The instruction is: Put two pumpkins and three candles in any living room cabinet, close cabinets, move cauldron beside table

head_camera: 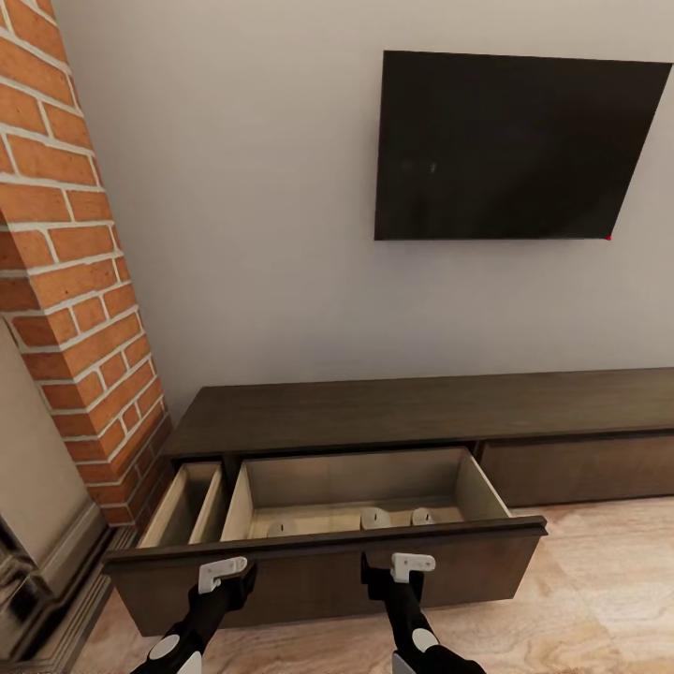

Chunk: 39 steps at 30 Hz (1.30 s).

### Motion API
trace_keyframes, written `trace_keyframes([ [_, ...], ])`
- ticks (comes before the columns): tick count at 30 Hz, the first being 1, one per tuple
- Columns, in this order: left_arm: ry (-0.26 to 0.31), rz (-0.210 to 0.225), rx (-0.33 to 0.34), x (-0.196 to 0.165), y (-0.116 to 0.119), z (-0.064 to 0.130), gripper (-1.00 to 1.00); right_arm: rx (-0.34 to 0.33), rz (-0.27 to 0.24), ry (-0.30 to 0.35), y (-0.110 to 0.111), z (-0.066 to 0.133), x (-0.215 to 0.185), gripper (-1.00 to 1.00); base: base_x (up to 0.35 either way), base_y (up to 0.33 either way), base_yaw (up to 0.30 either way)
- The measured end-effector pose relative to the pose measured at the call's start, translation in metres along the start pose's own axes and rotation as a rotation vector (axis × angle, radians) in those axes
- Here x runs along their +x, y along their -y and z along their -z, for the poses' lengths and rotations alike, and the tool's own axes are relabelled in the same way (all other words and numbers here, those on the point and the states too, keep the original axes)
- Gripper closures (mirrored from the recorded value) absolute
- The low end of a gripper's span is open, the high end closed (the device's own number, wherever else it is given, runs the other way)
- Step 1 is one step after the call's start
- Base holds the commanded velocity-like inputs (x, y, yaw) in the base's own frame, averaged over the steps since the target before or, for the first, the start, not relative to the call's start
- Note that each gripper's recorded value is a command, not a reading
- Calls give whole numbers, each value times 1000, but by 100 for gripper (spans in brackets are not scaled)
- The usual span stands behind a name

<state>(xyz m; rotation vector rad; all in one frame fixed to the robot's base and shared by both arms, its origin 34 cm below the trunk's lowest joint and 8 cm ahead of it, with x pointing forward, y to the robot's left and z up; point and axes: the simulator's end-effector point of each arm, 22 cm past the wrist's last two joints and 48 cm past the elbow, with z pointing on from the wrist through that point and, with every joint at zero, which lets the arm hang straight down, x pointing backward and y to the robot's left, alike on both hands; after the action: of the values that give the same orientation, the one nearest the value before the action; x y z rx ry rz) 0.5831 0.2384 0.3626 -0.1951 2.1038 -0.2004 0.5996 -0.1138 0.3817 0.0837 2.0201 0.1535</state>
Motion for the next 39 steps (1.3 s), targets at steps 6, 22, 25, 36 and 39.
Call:
trace_keyframes([
  [6, 0, 1, -2, 0, -1, 0, -100, 0, 0, 1, 0, 0, 0, -100, 171, 0, 0],
  [22, 0, 0, -1, 0, 0, 0, -100, 0, 1, 0, 0, 0, 0, -100, 73, 0, 0],
  [25, 0, 0, -1, 0, 0, 0, -100, 0, 0, 0, 0, 0, 0, -100, 134, 0, 0],
  [36, 0, 0, -1, 0, 0, 0, -100, 0, 0, 0, 0, 0, 0, -100, 115, 0, 0],
  [39, 0, 0, -1, 0, 0, 0, -100, 0, 0, 1, 0, 0, -1, -100, 138, 0, 0],
])
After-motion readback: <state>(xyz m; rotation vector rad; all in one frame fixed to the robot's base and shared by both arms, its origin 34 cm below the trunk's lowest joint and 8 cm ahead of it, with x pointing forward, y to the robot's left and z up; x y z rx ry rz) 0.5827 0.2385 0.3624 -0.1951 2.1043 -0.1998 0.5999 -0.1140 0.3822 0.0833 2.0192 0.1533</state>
